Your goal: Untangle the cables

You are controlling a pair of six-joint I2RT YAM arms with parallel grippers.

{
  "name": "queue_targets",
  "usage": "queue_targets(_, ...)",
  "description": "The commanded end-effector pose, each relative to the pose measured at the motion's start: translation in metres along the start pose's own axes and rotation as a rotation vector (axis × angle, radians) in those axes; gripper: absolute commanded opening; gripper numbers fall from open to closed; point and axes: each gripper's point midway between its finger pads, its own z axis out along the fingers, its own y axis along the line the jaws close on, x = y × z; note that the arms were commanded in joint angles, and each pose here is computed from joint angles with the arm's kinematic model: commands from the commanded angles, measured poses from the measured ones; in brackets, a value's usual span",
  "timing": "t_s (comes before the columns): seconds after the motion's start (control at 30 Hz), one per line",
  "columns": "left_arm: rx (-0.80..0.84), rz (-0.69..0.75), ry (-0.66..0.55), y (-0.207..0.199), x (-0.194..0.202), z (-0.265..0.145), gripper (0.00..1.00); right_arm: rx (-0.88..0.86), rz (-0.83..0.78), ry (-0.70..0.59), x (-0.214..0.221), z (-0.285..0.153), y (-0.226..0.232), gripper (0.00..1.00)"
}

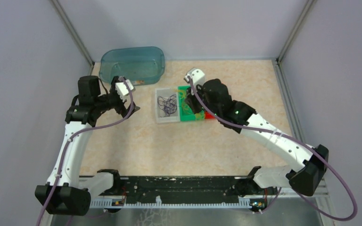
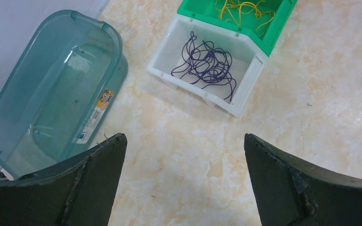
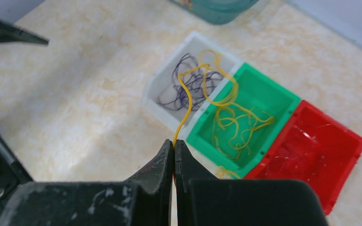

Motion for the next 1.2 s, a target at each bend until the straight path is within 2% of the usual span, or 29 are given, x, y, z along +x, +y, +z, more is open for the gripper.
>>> queue_targets(0.0,-0.005,0.009,-0.012,-0.002,0.001,-0.003,0.99,0.076,-0.031,-0.137,-0.048,-0.013,-0.033,0.00)
queue_targets(0.3,-0.005,0.006,-0.023,-0.003,-0.001,-0.004,0.99,0.204,-0.054,-0.212,-0.083,-0.001,-0.081,0.00)
queue_targets(0.53,-0.014,0.012,-0.019,-0.001,0.000,-0.005,0.99,0.241,-0.108,-0.199,-0.090,0.025,-0.096,0.00)
queue_targets(0.87,-0.014,0.010,-0.022,0.000,0.000,-0.004,0.99,0.250,-0.134,-0.144,-0.071,0.059,-0.104,0.00)
queue_targets(1.17,-0.017,0.012,-0.022,0.001,0.001,-0.003,0.99,0.221,-0.084,-0.090,-0.038,0.082,-0.103,0.00)
